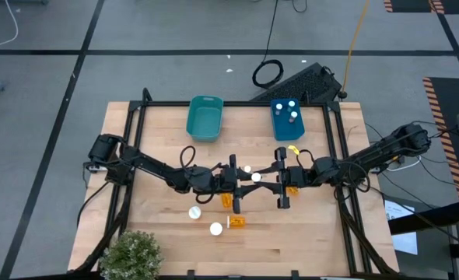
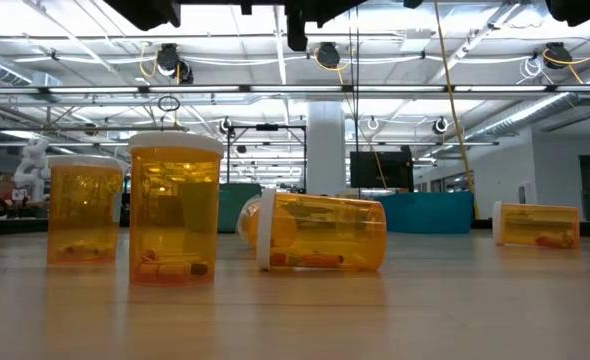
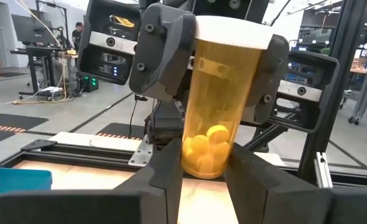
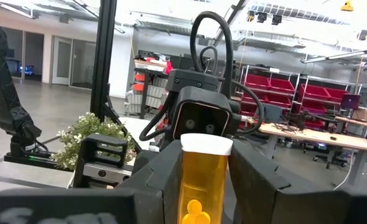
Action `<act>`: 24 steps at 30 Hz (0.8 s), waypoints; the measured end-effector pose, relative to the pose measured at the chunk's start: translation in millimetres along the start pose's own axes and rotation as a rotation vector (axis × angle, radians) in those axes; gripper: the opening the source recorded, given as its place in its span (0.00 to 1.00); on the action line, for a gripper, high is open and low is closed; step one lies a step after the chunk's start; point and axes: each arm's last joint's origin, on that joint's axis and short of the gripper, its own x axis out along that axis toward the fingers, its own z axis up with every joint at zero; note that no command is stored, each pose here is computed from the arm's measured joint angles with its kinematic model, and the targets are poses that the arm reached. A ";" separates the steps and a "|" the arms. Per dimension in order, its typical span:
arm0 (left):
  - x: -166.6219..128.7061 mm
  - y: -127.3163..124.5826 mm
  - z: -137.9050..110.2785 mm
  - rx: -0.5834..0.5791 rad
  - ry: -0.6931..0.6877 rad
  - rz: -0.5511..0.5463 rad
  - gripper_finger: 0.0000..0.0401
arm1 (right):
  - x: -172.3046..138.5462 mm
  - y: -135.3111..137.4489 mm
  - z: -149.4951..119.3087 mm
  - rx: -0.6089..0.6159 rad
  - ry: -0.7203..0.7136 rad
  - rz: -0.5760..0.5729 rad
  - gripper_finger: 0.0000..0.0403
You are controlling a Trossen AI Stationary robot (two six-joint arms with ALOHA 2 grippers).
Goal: Pick and place medicine bottles into bin by pill shape (circle, oval)
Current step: Put the small orange pill bottle into the blue bin
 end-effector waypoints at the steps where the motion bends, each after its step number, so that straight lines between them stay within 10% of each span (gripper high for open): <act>1: 0.0 0.0 0.0 0.000 0.000 0.000 0.28 | 0.0 0.0 0.0 0.000 0.000 0.000 0.28; 9: 0.1 0.4 -1.7 0.010 0.017 0.002 0.26 | -1.3 2.9 -0.6 0.001 0.024 -0.032 0.31; 24: 1.1 8.6 -12.5 0.055 0.127 0.039 0.26 | -33.2 7.2 6.5 0.245 0.273 -0.108 0.77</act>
